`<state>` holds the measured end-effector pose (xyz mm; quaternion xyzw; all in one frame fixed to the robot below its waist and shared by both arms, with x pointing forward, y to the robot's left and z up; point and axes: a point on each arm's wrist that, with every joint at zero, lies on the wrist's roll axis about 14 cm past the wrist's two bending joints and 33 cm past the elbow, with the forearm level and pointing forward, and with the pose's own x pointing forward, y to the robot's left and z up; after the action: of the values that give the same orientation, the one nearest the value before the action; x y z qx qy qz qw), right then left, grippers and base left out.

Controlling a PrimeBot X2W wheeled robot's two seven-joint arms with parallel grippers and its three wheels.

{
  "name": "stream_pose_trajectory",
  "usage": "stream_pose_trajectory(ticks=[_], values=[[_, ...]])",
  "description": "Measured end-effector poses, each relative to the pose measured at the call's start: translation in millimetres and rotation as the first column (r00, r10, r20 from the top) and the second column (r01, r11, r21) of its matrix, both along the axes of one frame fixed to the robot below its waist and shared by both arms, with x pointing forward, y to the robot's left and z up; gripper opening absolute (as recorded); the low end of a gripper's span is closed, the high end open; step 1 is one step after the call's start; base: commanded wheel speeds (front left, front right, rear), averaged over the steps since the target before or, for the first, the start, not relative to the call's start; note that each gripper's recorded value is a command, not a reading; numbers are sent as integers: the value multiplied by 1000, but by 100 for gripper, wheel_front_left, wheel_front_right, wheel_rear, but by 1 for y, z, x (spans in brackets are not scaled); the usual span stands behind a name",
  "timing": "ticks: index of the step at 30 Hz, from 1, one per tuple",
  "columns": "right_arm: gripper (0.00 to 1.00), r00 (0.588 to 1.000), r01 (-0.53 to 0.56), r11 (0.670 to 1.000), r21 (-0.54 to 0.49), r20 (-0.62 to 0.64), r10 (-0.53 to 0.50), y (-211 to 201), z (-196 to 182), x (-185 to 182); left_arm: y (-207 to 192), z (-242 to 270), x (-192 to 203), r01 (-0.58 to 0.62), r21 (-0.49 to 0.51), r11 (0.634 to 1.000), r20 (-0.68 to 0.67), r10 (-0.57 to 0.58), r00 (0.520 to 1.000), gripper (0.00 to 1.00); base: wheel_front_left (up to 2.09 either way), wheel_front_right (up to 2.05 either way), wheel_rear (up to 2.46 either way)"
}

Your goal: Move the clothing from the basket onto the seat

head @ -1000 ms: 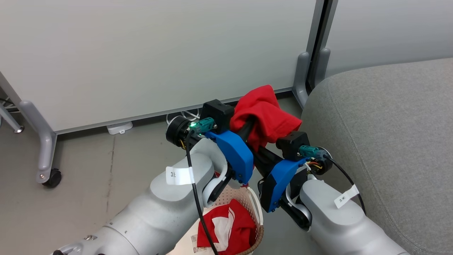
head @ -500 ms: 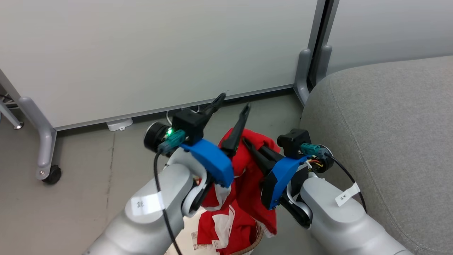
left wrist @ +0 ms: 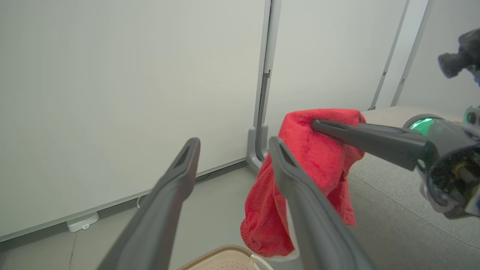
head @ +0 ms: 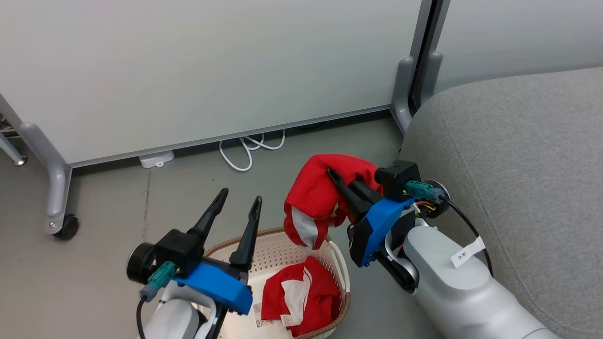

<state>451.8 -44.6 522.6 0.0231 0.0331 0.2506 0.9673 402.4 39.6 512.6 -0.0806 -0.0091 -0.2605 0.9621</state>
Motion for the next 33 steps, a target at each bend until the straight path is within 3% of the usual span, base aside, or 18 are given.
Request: stream_pose_trajectory(ticks=[18,33], values=[[0,1000,31,999,-15,4,-31,-12,-4,-6,27,-26,-17,-91,10,996,-43,92,995,100,0,0,0],[0,990,141,990,-5,6,-141,-56,-4,-12,-6,-35,-11,-7,8,1000,-64,7,998,100,0,0,0]])
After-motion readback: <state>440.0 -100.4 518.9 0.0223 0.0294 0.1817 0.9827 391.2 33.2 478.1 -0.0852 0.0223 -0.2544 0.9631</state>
